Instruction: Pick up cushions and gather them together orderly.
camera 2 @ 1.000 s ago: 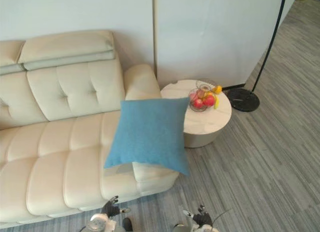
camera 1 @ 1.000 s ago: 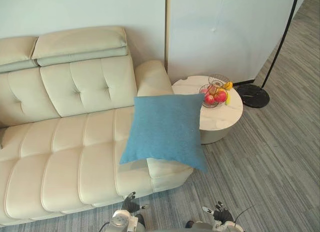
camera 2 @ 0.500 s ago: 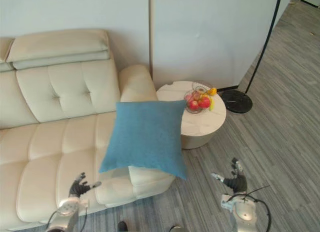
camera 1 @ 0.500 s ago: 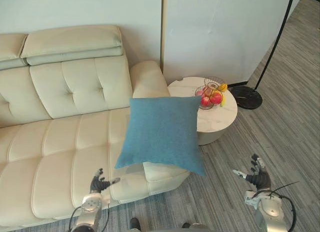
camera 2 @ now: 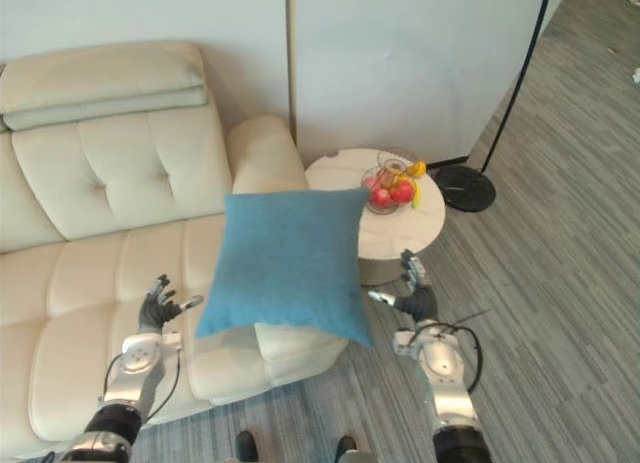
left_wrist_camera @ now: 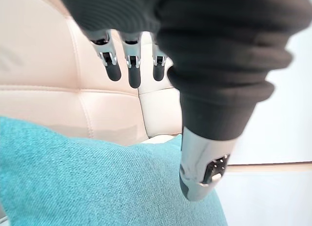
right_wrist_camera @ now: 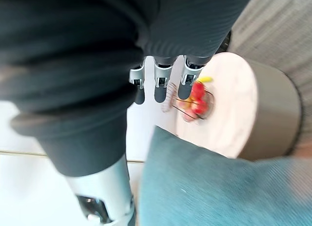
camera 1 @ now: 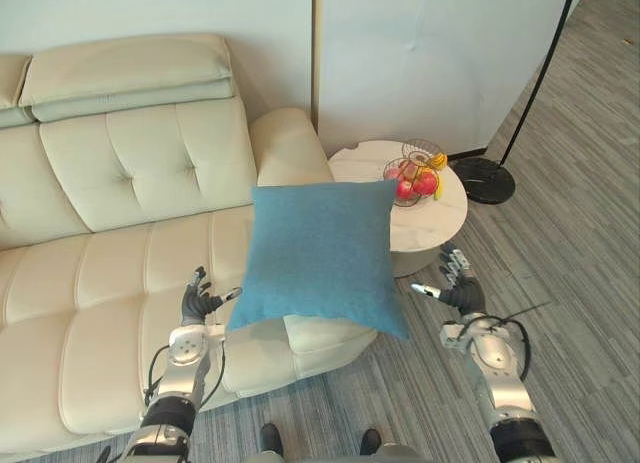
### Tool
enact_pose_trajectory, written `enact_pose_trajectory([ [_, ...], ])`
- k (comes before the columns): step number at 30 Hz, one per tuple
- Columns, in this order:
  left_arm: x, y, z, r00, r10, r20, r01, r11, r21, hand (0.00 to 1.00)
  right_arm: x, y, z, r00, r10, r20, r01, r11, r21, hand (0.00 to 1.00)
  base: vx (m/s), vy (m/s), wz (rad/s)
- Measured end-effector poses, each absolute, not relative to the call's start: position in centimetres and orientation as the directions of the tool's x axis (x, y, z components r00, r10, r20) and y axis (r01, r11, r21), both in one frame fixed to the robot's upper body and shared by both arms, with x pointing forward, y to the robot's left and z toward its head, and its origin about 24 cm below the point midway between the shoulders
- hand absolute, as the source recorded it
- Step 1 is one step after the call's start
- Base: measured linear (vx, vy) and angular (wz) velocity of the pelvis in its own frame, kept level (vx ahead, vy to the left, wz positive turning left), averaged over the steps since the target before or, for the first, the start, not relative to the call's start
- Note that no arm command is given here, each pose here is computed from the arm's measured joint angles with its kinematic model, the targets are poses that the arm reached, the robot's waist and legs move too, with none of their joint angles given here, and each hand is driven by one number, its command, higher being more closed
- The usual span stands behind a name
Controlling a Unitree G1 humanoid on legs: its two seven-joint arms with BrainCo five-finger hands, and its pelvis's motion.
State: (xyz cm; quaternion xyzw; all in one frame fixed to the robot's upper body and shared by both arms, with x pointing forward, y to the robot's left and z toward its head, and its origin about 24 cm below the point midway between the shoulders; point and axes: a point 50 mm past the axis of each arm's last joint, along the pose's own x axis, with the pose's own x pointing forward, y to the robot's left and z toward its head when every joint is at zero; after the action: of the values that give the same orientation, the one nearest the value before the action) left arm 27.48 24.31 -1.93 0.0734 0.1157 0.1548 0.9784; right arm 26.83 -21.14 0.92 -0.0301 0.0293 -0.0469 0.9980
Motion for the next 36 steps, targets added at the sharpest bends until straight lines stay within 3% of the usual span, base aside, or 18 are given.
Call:
enact_pose_trajectory([
  [6,31.2,23.3,1.5,0.948,0.302,-0.098,-0.284,0.945,0.163,0.00,30.0,-20.7,2.6,0.992,-0.127,-0.017,0.127,0.992,-0.005,0.00,-0.08,0.006,0.09],
  [16,37.5,22.5,11.5,0.932,0.319,0.169,-0.341,0.932,0.121,0.00,35.8,-20.2,10.7,0.963,-0.187,0.192,0.179,0.982,0.059,0.00,-0.07,-0.011,0.07],
  [21,38.6,21.9,14.0,0.919,0.329,0.216,-0.352,0.933,0.075,0.00,37.0,-20.0,13.1,0.949,-0.197,0.248,0.184,0.980,0.073,0.00,-0.02,-0.008,0.06],
  [28,39.2,20.4,14.7,0.925,0.308,0.222,-0.328,0.943,0.055,0.00,37.4,-18.9,13.8,0.947,-0.190,0.257,0.163,0.979,0.122,0.00,0.00,-0.005,0.04],
  [36,39.9,16.2,13.6,0.961,0.221,0.169,-0.233,0.971,0.053,0.00,37.9,-16.4,14.6,0.948,-0.143,0.285,0.104,0.983,0.150,0.00,0.01,-0.008,-0.03],
])
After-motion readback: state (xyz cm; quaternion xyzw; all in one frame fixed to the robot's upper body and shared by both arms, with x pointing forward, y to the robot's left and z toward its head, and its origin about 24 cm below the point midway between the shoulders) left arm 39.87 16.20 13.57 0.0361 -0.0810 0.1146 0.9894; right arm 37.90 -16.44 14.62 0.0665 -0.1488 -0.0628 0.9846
